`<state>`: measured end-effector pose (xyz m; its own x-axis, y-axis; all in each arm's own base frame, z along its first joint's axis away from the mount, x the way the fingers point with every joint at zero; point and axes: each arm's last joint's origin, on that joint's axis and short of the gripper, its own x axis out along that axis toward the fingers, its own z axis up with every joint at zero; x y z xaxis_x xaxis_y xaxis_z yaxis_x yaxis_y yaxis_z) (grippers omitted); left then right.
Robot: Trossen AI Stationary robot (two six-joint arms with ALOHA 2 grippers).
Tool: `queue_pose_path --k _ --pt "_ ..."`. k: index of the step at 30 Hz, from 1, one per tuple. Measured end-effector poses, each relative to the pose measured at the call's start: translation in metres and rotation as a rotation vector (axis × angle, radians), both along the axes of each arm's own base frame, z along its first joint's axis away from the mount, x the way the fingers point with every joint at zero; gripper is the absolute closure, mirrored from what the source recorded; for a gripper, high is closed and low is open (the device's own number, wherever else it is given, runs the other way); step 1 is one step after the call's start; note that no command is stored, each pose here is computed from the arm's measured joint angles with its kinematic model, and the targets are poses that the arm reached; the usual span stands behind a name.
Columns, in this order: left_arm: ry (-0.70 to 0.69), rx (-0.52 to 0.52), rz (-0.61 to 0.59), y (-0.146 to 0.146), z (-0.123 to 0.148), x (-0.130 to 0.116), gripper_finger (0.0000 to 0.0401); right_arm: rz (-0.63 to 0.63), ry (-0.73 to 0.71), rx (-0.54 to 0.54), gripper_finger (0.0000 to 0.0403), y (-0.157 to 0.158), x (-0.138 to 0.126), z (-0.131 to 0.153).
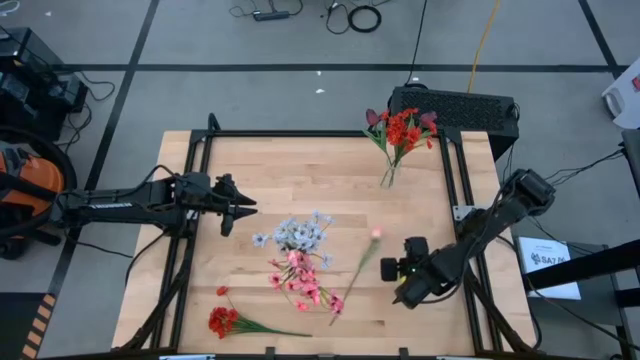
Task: Sort flowers into vase by color
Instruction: Put the pink flower into the purple vase
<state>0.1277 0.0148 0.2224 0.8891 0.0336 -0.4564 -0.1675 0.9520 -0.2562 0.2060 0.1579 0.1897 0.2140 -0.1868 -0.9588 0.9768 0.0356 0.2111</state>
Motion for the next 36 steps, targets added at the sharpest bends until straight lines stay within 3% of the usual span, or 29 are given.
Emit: queue_pose_path --k 10,17,23,31,36 --pt "0.000 0.001 0.001 0.000 0.000 0.000 0.0267 -0.145 -0.133 -0.008 0.0348 -0.025 0.034 -0.005" --pt "0.000 0.002 0.008 0.000 0.000 0.000 0.0267 -0.009 -0.221 -0.030 0.0262 -0.042 0.069 -0.015" --pt "0.000 -0.001 0.009 0.000 0.000 0.000 0.0267 -0.024 -0.066 0.125 0.0201 -0.061 0.077 -0.030" --pt "0.001 -0.002 0.010 0.000 0.000 0.000 0.0267 -0.152 -0.018 0.145 0.0191 -0.071 0.083 -0.046" --pt "0.001 -0.002 0.010 0.000 0.000 0.000 0.0267 -0.119 0.054 0.177 0.0196 -0.075 0.088 -0.062"
